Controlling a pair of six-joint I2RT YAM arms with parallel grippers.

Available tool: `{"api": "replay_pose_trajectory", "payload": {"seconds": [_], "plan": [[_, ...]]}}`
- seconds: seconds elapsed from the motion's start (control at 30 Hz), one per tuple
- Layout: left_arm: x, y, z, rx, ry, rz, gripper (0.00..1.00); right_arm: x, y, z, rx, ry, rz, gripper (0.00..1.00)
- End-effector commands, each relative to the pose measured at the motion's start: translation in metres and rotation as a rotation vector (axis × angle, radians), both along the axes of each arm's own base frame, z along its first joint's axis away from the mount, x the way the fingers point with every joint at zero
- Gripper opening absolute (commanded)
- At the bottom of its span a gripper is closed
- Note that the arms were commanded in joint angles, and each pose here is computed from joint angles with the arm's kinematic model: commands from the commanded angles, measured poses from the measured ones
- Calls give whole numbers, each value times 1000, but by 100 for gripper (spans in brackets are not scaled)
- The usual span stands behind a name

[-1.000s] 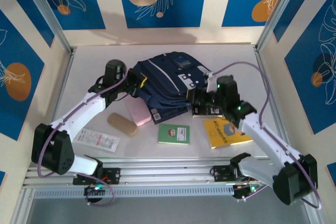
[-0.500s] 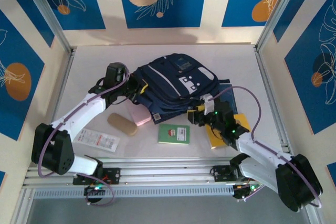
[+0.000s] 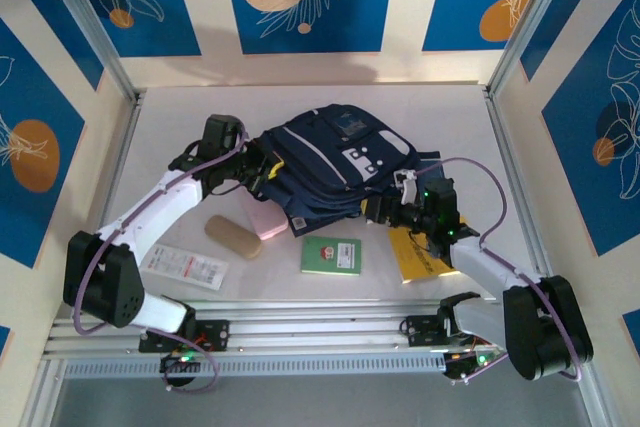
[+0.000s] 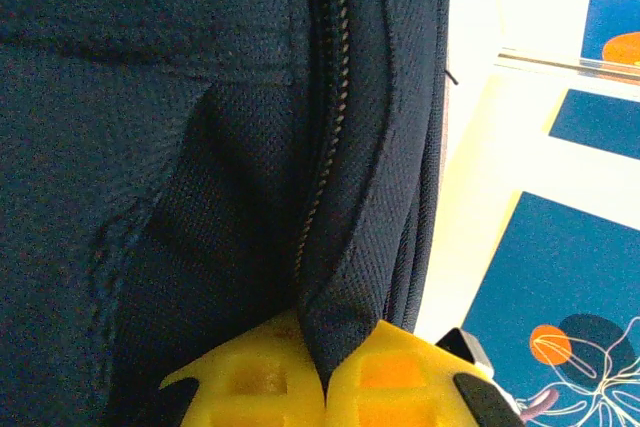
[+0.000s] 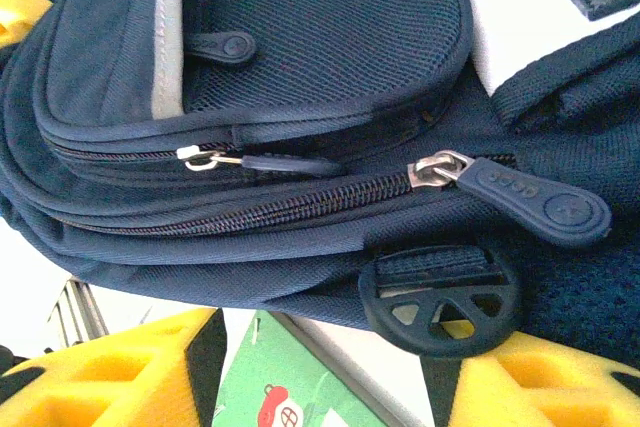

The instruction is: Pack the student bag

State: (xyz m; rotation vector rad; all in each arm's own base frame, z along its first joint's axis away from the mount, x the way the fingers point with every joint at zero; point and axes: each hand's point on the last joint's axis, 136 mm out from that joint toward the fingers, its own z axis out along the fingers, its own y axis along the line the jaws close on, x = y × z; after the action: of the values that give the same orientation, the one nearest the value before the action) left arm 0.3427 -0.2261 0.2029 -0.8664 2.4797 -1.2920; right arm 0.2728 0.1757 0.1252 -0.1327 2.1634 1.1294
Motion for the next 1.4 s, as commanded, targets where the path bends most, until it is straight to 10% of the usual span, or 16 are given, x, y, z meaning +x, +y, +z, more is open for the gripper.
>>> {"api": "replay_pose_trajectory", "payload": {"seconds": [0.0,0.83,1.37], "plan": [[-9,-19,38,-111,-21,-88,0,-4,3,-3,5,35,24,56],[-5,-20,53,-112,-1,-68,0,-13,8,-11,-379,-151,-7,61],[-1,-24,68,-125,2,-51,0,1,22,-19,-319,-41,40,70]]}}
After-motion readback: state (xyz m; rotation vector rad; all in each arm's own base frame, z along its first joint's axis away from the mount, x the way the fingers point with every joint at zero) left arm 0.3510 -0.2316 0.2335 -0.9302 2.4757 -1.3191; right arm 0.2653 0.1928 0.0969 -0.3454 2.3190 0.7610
